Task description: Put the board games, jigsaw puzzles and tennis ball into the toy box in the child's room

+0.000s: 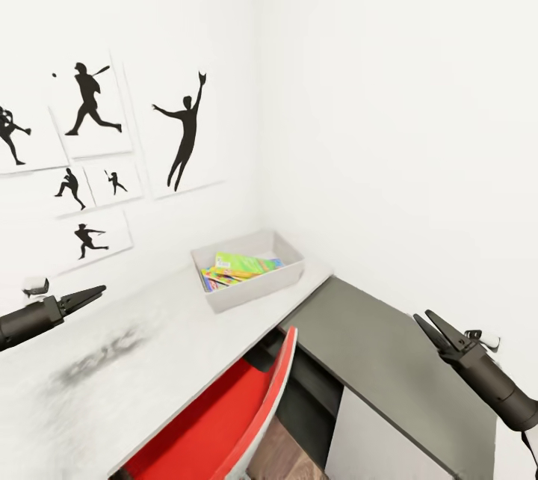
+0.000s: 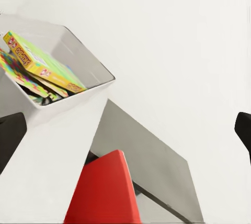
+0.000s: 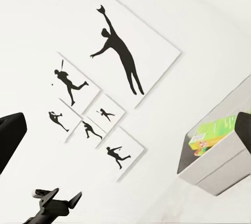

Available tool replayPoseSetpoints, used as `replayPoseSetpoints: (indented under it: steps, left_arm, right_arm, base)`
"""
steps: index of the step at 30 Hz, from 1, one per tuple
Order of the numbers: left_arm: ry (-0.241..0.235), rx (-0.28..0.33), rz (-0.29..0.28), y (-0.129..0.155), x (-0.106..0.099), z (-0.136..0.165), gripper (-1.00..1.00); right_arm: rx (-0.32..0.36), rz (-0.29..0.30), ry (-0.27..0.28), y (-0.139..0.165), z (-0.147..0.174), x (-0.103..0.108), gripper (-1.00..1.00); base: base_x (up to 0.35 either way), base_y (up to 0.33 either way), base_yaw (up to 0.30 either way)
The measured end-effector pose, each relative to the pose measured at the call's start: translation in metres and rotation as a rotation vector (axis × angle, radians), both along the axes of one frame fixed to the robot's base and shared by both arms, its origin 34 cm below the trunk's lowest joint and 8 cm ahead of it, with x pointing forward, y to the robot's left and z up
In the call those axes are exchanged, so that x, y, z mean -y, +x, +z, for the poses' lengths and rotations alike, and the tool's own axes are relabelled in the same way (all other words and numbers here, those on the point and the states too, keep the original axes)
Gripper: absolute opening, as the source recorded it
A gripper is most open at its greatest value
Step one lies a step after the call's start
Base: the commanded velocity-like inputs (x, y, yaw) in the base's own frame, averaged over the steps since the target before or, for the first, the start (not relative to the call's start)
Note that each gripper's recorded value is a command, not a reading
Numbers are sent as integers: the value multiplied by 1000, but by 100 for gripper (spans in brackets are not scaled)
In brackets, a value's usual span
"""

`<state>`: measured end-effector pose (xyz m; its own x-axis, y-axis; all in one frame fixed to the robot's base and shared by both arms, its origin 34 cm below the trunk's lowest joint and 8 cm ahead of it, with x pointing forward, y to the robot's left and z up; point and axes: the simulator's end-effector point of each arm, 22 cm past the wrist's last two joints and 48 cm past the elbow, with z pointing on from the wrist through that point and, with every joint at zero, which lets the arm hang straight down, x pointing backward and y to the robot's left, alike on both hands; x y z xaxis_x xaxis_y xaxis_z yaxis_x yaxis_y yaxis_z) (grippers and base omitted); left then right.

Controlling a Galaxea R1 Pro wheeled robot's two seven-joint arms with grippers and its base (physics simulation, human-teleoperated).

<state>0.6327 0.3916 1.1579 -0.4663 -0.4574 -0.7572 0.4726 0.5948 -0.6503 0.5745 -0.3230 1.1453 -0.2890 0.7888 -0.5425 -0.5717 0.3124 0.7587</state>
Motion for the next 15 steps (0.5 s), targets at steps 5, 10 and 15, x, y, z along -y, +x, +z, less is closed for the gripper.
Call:
replayPoseSetpoints:
  steps: [5,10,15]
  left_arm:
    - [2,9,0,-2,0,4,100]
    - [2,17,0,-3,0,8,100]
    - [2,24,1,-5,-1,12,100]
  right_arm:
    - [9,1,-1,-1,4,-1,100]
    - [16,0,-3,-3,7,-1,100]
    - [23,-1,-3,-4,10,0,100]
  base:
    - [-306,65,128]
    - [-290,152,165]
    - [-228,201,183]
